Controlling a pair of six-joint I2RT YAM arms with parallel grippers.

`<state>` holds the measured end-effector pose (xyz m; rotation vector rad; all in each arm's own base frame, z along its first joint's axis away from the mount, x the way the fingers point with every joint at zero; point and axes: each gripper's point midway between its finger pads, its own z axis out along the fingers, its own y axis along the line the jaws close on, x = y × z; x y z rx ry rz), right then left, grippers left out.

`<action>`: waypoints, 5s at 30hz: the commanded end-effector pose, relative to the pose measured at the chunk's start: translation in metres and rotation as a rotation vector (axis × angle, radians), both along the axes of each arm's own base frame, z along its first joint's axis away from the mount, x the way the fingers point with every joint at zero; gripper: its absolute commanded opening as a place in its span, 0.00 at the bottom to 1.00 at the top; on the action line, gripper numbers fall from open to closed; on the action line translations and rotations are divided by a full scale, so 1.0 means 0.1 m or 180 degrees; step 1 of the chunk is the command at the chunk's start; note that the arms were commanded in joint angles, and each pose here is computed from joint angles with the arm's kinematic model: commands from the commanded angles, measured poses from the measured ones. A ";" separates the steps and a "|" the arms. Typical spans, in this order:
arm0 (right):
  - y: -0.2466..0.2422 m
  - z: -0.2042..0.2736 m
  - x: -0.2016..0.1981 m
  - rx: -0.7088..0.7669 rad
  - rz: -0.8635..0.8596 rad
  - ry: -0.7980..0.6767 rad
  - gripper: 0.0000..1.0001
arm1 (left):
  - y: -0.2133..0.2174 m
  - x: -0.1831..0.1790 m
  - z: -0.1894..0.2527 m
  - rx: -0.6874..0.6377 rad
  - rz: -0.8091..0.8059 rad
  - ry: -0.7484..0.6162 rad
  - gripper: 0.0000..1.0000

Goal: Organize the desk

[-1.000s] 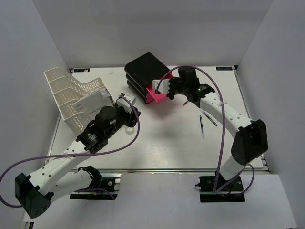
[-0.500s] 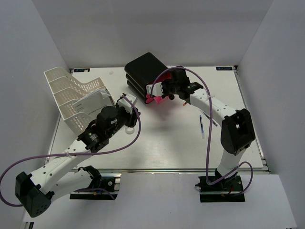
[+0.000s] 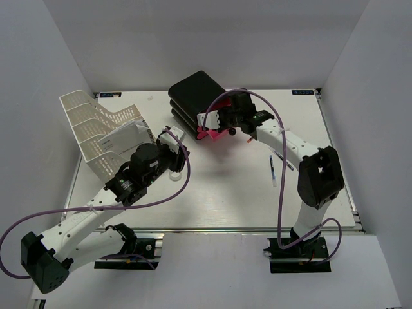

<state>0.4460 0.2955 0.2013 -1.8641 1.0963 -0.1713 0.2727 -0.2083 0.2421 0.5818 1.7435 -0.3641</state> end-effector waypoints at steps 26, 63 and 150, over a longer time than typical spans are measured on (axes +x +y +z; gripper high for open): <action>-1.22 -0.30 -0.46 -0.0249 -0.0576 0.0765 0.00 | 0.01 -0.05 0.07 -0.0067 -0.0054 -0.0054 0.56; -0.45 -0.21 0.43 0.0717 -0.0450 0.0234 0.09 | 0.00 -0.01 -0.03 0.0046 -0.0020 0.0009 0.56; 0.15 -0.66 0.65 0.3555 -0.2238 0.3667 0.57 | -0.01 0.00 -0.07 0.0103 -0.0038 0.0035 0.54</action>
